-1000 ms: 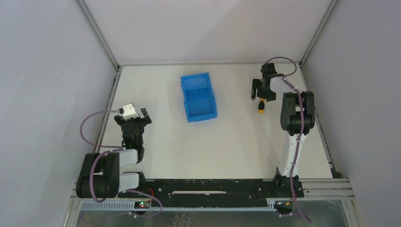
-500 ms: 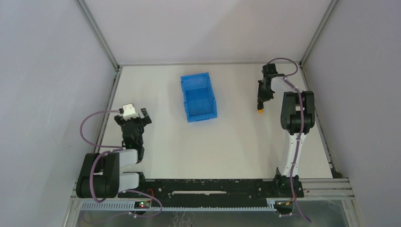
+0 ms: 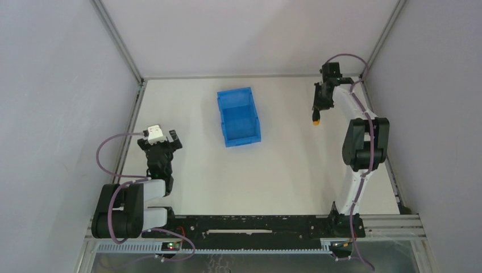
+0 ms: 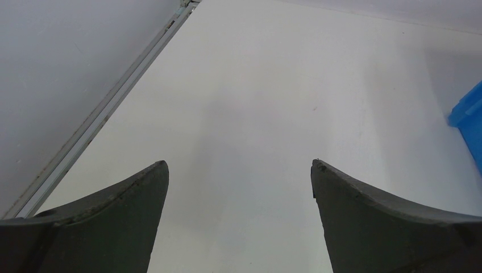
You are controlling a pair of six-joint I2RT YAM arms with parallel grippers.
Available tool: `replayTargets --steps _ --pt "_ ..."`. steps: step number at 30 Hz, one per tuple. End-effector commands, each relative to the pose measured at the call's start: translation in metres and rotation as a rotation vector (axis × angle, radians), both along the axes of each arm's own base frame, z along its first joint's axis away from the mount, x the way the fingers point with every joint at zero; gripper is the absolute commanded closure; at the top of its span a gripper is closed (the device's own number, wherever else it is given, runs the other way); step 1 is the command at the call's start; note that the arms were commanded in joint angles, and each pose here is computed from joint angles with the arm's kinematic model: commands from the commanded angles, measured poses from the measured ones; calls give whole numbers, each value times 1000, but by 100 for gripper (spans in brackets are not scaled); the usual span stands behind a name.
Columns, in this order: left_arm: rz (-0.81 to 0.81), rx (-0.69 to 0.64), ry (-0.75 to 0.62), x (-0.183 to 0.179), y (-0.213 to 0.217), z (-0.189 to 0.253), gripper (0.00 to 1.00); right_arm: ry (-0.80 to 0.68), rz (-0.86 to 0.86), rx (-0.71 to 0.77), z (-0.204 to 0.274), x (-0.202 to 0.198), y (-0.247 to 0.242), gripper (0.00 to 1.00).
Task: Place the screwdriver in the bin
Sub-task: Pick up the screwdriver from the center of the board, then place the screwdriver in the bin.
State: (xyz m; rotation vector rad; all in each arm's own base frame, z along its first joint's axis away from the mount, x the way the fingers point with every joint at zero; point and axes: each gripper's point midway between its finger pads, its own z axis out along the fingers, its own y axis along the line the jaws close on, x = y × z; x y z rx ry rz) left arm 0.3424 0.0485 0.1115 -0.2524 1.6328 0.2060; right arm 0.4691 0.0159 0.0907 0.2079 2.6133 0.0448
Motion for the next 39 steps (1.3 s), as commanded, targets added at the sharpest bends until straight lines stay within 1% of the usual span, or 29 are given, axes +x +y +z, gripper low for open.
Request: replayTargets --steps 1,12,19,23,27,32,39 --pt "7 24 -66 9 1 24 0 -200 14 8 101 7 10 89" --pt "7 24 -67 9 1 24 0 -411 52 -15 228 -9 28 89" --pt "7 24 -66 9 1 24 0 -523 65 -21 282 -19 36 89" --pt "6 24 -67 10 1 24 0 -545 69 -25 293 -22 39 89" --pt "8 24 -67 9 2 24 0 -543 82 -3 292 -23 52 90" --pt "8 24 -66 9 2 24 0 -540 141 28 288 -24 90 89" --pt "7 24 -68 9 1 25 0 -551 231 101 290 -24 158 89"
